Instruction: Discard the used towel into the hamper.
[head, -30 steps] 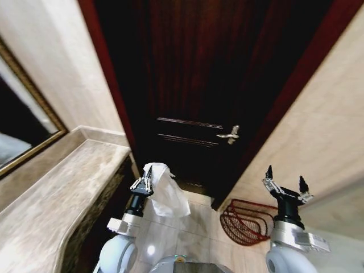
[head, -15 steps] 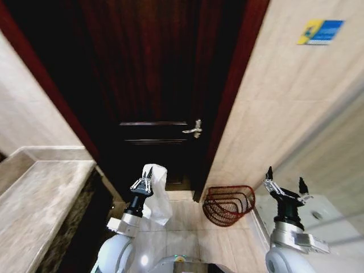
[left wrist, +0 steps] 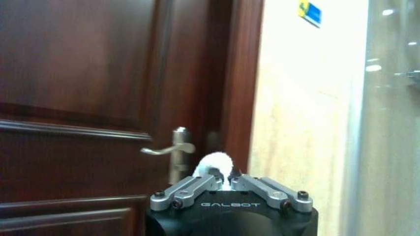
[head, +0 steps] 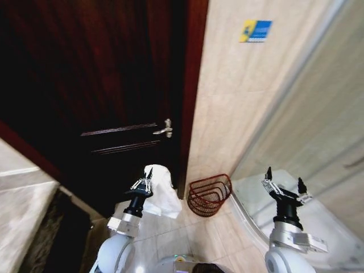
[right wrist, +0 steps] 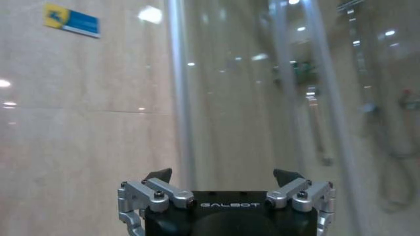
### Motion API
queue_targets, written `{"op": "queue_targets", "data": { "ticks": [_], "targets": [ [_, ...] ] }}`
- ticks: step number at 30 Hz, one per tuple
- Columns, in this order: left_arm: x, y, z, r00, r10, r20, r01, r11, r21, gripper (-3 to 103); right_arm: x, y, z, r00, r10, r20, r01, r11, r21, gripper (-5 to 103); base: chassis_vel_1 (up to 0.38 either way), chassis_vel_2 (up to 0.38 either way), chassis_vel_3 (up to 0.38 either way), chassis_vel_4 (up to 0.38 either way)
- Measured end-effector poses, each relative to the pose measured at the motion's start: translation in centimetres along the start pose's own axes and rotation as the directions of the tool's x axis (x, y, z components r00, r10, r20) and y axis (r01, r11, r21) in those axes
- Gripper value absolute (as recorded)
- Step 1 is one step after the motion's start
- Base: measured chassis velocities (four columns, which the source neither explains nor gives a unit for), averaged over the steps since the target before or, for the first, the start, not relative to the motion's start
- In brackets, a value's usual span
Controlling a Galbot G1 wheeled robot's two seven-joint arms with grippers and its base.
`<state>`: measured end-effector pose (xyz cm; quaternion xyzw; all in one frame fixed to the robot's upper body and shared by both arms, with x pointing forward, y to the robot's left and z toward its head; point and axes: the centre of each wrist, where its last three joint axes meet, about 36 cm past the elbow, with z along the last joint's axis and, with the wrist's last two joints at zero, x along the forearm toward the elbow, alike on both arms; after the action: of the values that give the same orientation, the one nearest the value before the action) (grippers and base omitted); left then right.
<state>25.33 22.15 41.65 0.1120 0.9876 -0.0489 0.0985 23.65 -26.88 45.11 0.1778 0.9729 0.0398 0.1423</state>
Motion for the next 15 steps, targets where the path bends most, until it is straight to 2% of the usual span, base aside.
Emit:
{"op": "queue_targets", "data": {
  "ticks": [6, 9, 15],
  "targets": [
    [-0.2, 0.4, 0.6, 1.0, -0.001, -0.012, 0.001, 1.0, 0.0, 2, 0.0, -0.1, 0.3, 1.0, 0.001, -0.005, -0.001, 1.0, -0.003, 100, -0.125, -0.124, -0.132, -0.126],
    [-0.3, 0.5, 1.5, 1.0, -0.002, -0.028, 0.002, 1.0, 0.024, 2, 0.0, -0.2, 0.6, 1.0, -0.003, -0.01, 0.003, 1.0, -0.005, 100, -0.131, -0.134, -0.116, -0.119],
    [-0.8, 0.8, 2.8, 0.999, 0.001, -0.047, 0.0, 1.0, 0.031, 2, 0.2, -0.1, 1.0, 1.0, -0.011, -0.02, 0.01, 1.0, -0.008, 100, -0.134, -0.121, -0.115, -0.121]
  ]
}}
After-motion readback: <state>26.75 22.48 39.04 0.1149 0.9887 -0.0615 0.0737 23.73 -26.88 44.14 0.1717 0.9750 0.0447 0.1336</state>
